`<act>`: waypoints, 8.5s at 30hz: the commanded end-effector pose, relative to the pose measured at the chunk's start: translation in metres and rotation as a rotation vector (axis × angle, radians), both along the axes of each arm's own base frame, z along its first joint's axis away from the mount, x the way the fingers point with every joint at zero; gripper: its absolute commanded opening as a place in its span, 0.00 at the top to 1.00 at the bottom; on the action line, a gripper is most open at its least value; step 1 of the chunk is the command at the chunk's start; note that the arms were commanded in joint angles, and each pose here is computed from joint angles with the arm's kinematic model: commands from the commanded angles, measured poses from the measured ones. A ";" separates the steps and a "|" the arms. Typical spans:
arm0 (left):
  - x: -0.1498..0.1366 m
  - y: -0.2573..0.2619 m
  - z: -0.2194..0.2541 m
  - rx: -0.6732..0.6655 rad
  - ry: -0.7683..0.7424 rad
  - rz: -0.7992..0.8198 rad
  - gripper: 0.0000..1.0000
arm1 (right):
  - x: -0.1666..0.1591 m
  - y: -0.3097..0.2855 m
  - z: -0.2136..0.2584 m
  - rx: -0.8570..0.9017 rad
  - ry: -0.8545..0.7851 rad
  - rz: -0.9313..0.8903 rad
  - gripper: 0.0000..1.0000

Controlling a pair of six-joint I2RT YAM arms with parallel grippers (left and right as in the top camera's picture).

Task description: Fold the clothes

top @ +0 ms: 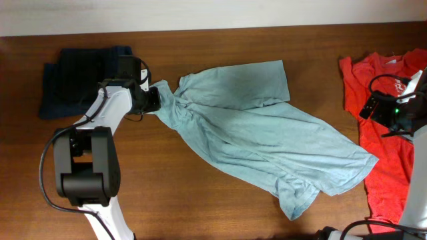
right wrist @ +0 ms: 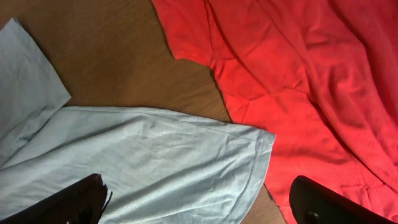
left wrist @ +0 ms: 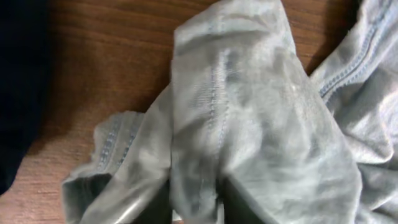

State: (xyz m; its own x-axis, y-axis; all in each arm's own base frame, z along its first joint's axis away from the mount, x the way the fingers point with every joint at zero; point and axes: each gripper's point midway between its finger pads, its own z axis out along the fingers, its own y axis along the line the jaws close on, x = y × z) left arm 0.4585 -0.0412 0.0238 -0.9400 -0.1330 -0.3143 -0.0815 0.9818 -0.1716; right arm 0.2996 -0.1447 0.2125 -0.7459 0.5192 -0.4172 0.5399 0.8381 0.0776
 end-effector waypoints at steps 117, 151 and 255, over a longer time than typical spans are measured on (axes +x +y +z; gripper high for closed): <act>-0.158 0.067 -0.026 -0.014 0.377 0.348 1.00 | 0.000 -0.003 0.006 -0.012 -0.012 -0.014 0.01; -0.182 0.149 0.025 0.137 0.422 0.671 0.90 | 0.000 -0.003 0.005 -0.012 -0.012 -0.013 0.01; 0.101 -0.217 -0.019 0.101 -0.188 -0.565 1.00 | 0.000 -0.003 0.005 -0.011 -0.011 -0.013 0.01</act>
